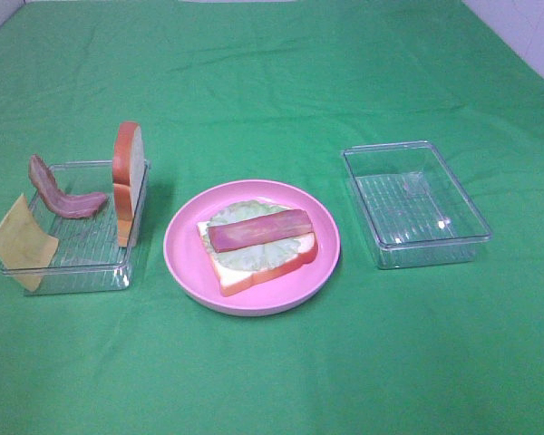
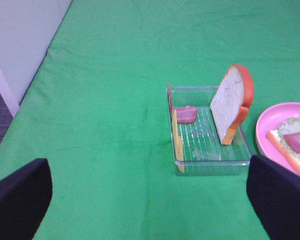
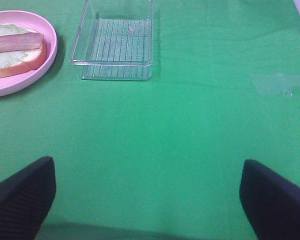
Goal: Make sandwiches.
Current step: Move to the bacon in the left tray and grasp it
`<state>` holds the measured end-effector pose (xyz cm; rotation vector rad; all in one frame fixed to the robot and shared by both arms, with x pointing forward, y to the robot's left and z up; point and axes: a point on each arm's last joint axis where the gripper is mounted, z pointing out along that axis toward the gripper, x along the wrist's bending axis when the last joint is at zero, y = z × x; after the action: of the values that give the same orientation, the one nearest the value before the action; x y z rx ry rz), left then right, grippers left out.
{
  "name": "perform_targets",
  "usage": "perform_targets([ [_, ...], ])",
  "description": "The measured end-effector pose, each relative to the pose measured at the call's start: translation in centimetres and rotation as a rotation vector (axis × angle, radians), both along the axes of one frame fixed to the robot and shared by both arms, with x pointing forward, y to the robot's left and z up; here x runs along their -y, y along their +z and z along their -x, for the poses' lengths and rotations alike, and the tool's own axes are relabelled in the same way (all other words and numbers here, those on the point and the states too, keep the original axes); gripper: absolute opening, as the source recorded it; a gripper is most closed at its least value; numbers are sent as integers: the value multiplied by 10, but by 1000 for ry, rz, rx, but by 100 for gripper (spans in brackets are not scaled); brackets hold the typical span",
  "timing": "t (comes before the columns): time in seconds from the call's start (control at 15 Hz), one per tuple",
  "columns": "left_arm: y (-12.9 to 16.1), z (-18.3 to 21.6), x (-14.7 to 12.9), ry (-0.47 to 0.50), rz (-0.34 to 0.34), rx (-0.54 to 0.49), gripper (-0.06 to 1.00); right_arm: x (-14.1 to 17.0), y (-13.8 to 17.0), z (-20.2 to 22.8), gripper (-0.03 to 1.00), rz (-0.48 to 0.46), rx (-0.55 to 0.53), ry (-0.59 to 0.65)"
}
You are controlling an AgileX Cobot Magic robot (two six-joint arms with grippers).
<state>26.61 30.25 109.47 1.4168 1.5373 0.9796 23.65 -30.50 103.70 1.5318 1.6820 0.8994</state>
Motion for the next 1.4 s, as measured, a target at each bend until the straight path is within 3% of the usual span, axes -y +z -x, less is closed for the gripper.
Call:
perform_targets([
  [0.33, 12, -91, -1, 18, 29, -206, 99, 0, 0, 0, 95, 0, 0, 0],
  [0.6, 23, -153, -2, 11, -2, -340, 99, 0, 0, 0, 95, 0, 0, 0],
  [0.73, 14, -196, -4, 14, -17, -475, 99, 0, 0, 0, 95, 0, 0, 0],
  [1.0, -6, -251, -4, 12, -19, -597, 99, 0, 0, 0, 95, 0, 0, 0],
  [1.2, -33, -304, -2, 8, 17, -707, 99, 0, 0, 0, 95, 0, 0, 0],
  [1.4, -51, -334, 1, 5, 57, -753, 99, 0, 0, 0, 95, 0, 0, 0],
])
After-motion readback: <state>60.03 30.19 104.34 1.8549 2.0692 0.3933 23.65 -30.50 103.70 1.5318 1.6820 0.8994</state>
